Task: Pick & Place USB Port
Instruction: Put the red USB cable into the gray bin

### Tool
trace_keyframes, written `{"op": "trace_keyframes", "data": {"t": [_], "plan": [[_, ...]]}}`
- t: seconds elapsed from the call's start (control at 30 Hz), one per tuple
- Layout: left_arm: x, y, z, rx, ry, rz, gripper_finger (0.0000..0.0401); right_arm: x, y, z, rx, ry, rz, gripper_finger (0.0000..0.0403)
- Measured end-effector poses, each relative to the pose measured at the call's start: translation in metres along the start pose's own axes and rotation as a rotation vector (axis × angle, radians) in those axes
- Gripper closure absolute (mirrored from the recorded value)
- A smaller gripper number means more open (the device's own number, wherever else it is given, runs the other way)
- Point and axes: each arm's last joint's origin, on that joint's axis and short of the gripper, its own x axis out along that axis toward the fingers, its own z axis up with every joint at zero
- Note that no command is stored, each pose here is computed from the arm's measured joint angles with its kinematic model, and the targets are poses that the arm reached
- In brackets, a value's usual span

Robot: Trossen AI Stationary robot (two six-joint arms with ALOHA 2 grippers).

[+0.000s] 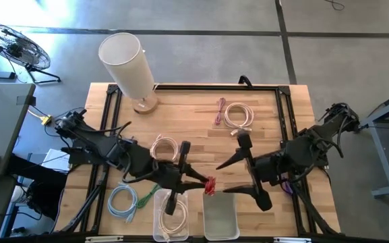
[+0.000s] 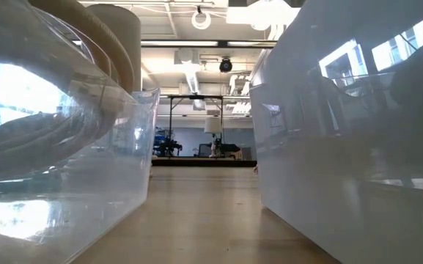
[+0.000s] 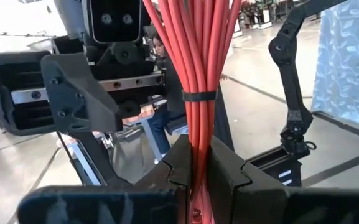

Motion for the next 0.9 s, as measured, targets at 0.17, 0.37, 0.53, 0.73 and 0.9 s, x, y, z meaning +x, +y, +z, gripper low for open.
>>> {"op": "trace_keyframes", "data": {"t": [0.17,0.37,0.53,0.73,0.9], "plan": [[0.000,0.000,0.000,-0.001,-0.003,-0.009,0.0380,0.000,0.001,0.000,0.014,-0.006,0.030,0.0139],[0.015,-0.001,-0.012,0.004,0.005,-0.030,0.0380,0.000,-0.001,0.000,0.015,-0.004,0.016,0.0139],[0.022,0.007,-0.019,-0.010,0.023,-0.014,0.0380,0.002,-0.005,-0.001,0.033,-0.002,0.008,0.0139],[0.027,0.010,-0.022,-0.030,0.011,-0.031,0.0380,0.004,-0.006,-0.003,0.045,-0.002,0.038,0.0141],[0.027,0.015,-0.022,-0.039,0.001,-0.026,0.0380,0.004,-0.007,-0.003,0.039,0.006,0.037,0.0198]]}}
